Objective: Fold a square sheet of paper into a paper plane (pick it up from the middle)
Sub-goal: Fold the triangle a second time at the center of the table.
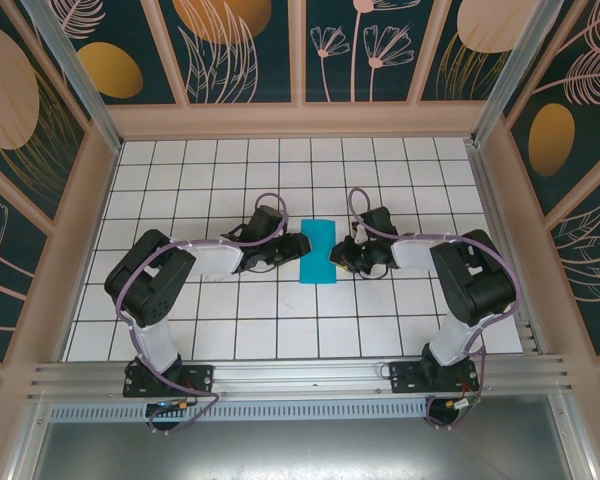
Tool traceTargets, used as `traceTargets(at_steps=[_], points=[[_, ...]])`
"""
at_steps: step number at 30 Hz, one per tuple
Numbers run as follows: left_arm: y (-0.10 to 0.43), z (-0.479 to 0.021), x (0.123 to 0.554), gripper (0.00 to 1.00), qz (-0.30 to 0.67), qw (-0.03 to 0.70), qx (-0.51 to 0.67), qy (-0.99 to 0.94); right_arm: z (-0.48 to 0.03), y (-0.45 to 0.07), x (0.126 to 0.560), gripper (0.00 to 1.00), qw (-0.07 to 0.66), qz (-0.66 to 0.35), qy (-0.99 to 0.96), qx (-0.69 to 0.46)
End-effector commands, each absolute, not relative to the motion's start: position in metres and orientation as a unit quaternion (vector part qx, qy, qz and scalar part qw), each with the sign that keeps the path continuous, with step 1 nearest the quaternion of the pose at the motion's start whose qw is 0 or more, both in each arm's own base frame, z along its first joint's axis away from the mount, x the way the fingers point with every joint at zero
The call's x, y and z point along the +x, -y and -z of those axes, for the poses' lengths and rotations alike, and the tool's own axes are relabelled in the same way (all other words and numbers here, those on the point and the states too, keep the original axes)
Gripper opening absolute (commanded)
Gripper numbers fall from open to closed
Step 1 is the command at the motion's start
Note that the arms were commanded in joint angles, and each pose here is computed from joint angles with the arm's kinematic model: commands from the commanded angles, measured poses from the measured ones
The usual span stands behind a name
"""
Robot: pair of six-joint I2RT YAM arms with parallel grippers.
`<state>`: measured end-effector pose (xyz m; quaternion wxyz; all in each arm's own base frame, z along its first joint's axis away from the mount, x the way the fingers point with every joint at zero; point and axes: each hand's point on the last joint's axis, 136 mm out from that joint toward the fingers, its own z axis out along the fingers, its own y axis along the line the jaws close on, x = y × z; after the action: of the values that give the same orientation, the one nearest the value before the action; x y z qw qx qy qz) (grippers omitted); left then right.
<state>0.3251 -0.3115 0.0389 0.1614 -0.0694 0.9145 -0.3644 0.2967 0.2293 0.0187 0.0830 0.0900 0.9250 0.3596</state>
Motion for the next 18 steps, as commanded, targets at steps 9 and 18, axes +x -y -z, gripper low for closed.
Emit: traceTargets(at_steps=[9,18], points=[[0.323,-0.037,0.328,0.47,0.376,0.139,-0.057,-0.914,0.007,-0.216,0.282,0.23,0.06,-0.319,-0.94,0.103],[0.321,-0.025,0.326,0.48,0.359,0.13,-0.06,-0.922,0.008,-0.215,0.281,0.23,0.061,-0.317,-0.941,0.103]])
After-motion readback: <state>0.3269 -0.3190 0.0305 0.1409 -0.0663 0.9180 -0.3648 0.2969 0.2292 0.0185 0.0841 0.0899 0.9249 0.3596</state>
